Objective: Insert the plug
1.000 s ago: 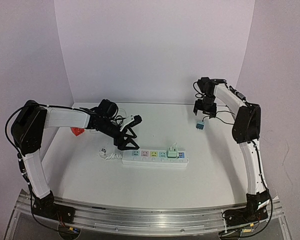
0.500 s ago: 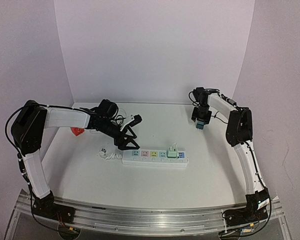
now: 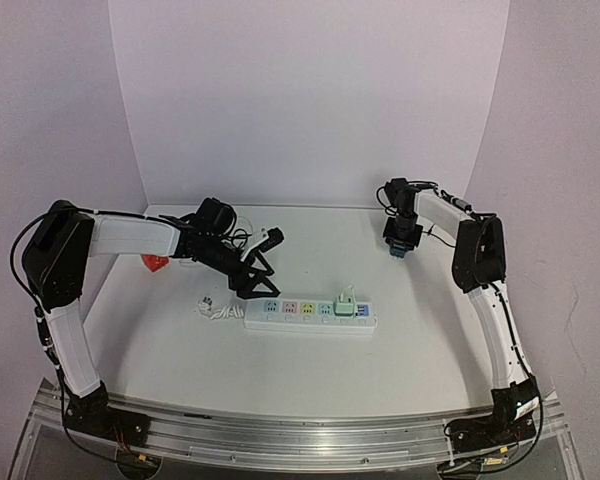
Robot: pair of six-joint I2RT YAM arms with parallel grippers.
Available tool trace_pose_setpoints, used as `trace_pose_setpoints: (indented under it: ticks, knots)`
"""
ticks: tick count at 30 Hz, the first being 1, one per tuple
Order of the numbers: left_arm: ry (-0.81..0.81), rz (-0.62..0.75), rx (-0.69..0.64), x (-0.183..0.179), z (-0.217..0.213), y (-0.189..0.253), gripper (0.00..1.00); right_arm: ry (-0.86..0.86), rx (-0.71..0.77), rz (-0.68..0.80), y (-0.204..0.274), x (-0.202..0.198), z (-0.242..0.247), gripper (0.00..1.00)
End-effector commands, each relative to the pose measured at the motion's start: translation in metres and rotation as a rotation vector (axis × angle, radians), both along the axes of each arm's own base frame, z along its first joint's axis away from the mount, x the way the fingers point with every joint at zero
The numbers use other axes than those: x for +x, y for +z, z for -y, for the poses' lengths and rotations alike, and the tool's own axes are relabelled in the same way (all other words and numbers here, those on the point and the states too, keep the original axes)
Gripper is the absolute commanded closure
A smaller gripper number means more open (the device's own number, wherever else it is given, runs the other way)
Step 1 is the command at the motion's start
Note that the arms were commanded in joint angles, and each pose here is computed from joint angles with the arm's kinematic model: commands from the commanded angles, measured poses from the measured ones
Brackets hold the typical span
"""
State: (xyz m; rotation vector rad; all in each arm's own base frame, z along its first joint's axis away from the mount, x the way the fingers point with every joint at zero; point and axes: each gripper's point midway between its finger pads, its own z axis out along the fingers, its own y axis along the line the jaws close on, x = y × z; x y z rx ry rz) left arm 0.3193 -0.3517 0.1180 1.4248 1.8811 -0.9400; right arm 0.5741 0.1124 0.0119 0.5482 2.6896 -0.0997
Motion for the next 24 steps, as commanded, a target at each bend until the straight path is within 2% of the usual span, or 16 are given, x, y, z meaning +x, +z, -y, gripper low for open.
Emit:
trace_pose_setpoints:
  ticks: [1,7,12,16,20,24]
  knots:
    - [0.002,0.054,-0.049,0.006,0.001,0.029,0.19,0.003,0.0,0.051,0.043,0.001,0.005,1.0]
    - [0.029,0.095,-0.113,0.017,0.002,0.061,0.2,0.002,0.058,0.27,0.151,0.008,-0.006,1.0]
    - [0.04,0.286,-0.29,0.021,0.006,0.123,0.19,0.009,0.158,0.508,0.242,-0.004,-0.042,1.0]
    - [0.115,0.354,-0.449,0.031,0.009,0.175,0.17,0.036,0.287,0.721,0.313,-0.024,-0.082,1.0]
    - [0.227,0.412,-0.571,0.047,0.013,0.221,0.14,0.132,0.454,0.895,0.364,-0.049,-0.145,1.0]
    - [0.264,0.501,-0.689,0.046,0.021,0.261,0.11,0.202,0.618,0.982,0.396,-0.074,-0.193,1.0]
